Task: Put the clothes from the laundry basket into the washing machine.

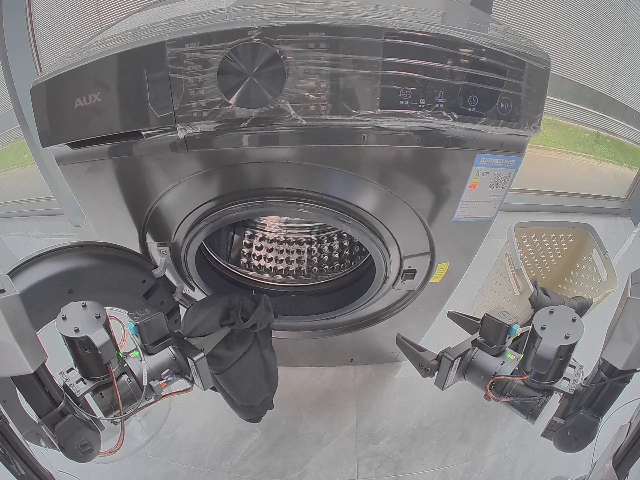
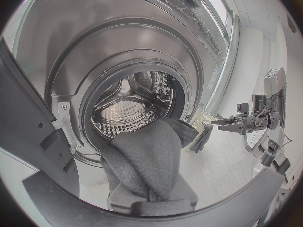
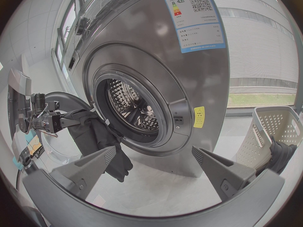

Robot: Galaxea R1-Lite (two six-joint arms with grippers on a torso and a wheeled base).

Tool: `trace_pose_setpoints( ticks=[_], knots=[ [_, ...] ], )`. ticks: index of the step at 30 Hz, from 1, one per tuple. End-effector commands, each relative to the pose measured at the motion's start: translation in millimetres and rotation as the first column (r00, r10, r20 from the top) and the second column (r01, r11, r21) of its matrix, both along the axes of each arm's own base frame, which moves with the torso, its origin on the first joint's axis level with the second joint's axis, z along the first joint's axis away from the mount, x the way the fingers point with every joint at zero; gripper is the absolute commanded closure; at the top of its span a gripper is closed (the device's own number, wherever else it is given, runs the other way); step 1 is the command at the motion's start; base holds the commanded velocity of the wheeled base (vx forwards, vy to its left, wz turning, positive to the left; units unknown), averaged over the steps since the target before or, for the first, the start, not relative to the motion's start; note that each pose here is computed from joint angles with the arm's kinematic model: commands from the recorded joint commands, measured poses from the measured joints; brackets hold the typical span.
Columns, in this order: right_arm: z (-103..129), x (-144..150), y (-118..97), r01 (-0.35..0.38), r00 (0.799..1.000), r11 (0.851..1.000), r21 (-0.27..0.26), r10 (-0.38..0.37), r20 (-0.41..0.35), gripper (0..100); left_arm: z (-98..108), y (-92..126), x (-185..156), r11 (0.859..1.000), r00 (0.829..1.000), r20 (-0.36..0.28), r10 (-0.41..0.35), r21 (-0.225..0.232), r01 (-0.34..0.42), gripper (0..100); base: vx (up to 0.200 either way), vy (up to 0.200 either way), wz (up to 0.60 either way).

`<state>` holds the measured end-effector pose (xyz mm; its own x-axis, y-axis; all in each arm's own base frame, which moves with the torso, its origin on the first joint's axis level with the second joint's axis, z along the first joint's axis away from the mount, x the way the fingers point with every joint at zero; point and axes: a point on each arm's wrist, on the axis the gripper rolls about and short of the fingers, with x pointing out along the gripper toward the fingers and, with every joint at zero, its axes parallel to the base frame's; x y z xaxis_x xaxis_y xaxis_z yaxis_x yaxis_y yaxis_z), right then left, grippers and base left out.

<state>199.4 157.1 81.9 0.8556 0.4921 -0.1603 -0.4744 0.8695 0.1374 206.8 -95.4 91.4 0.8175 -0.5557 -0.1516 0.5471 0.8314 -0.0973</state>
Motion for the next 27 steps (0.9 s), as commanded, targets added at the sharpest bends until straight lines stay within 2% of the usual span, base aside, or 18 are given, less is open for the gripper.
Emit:
trace_pose_setpoints(
  ticks=[1, 12, 15, 17, 19, 22, 27],
  knots=[
    [-1, 0, 1, -0.004, 1.000, 1.000, -0.001, 0.004, -0.002, 0, -1, -1, -1, 1.000, 1.000, -0.003, -0.005, 0.002, 0.005, 100, 0.000, 0.000, 0.00],
    [-1, -4, 3, -0.019, 1.000, 1.000, -0.004, 0.019, -0.006, 0, -2, -7, -3, 0.999, 0.999, -0.006, -0.033, 0.010, 0.034, 100, 0.000, 0.000, 0.00],
    [-2, -7, 7, -0.037, 0.999, 0.999, -0.004, 0.037, -0.008, 0, -2, -9, -5, 0.999, 0.999, -0.003, -0.046, 0.018, 0.046, 100, 0.000, 0.000, 0.00],
    [-2, -16, 15, -0.087, 0.996, 0.996, -0.004, 0.087, -0.011, 0, -4, -15, -5, 0.997, 0.998, 0.007, -0.063, 0.038, 0.063, 100, 0.000, 0.000, 0.00],
    [-3, -24, 20, -0.122, 0.992, 0.992, -0.008, 0.122, -0.016, 0, -8, -24, 3, 0.996, 0.997, 0.018, -0.070, 0.064, 0.068, 100, 0.000, 0.000, 0.00],
    [-4, -28, 22, -0.138, 0.990, 0.990, -0.014, 0.137, -0.023, 0, -16, -32, 19, 0.996, 0.999, 0.026, -0.047, 0.082, 0.045, 100, 0.000, 0.000, 0.00],
    [-3, -28, 21, -0.137, 0.990, 0.991, -0.015, 0.136, -0.021, 0, -18, -48, 51, 0.999, 0.998, 0.067, -0.003, 0.046, 0.000, 100, 0.000, 0.000, 0.00]
  ],
)
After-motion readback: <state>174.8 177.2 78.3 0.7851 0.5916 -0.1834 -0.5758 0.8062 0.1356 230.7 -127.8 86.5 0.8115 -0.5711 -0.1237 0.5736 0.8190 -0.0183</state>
